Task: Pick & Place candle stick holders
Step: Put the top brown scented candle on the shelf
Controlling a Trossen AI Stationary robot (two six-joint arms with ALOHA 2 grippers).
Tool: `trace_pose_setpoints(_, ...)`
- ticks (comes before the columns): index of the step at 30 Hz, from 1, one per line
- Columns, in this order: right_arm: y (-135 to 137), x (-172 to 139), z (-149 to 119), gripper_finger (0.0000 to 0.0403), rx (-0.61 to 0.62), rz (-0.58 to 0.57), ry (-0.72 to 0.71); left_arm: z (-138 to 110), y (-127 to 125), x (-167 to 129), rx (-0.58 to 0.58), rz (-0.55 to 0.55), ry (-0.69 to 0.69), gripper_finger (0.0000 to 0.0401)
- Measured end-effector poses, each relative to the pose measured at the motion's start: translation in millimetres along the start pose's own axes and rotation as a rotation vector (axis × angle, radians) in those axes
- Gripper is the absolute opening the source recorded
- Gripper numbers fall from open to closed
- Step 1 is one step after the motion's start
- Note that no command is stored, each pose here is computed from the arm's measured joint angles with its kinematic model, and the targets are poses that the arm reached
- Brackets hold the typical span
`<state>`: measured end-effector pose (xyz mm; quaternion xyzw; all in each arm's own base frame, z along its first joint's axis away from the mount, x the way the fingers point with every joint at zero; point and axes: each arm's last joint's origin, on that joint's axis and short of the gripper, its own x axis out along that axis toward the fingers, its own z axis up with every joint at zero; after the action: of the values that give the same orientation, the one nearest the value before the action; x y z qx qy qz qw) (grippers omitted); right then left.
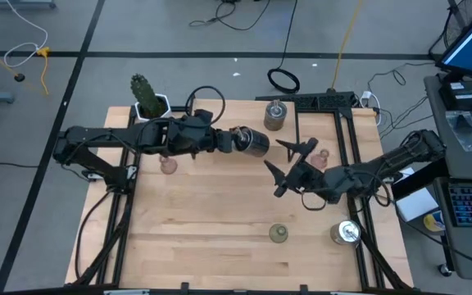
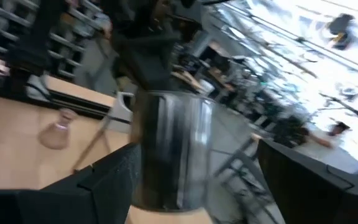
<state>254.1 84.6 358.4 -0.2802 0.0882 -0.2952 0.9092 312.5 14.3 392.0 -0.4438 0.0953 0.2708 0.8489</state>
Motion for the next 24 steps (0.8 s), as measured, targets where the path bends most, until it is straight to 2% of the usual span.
trace_pose_setpoints(4, -6, 7, 3, 0.0315, 0.051, 0.068, -0.007, 0, 0, 0, 0.006, -0.002, -0.002, 0.0)
trace_pose_setpoints(8, -9, 14, -1, 0.0315, 0.073, 0.073, 0.018, 0, 0, 0, 0.014, -0.001, -0.006, 0.0)
trace_pose_setpoints(12, -9, 20, -5, 0.0315, 0.11, 0.156, 0.0, 1, -1, 0, 0.018, -0.005, -0.014, 0.0)
trace_pose_setpoints(17, -13, 30, -10, 0.0316, 0.117, 0.127, 0.027, 1, -1, 0, 0.019, -0.008, -0.015, 0.0)
trace_pose_setpoints(24, -19, 41, -16, 0.0316, 0.164, 0.208, 0.009, 2, -3, 0, 0.036, -0.02, -0.036, 0.0)
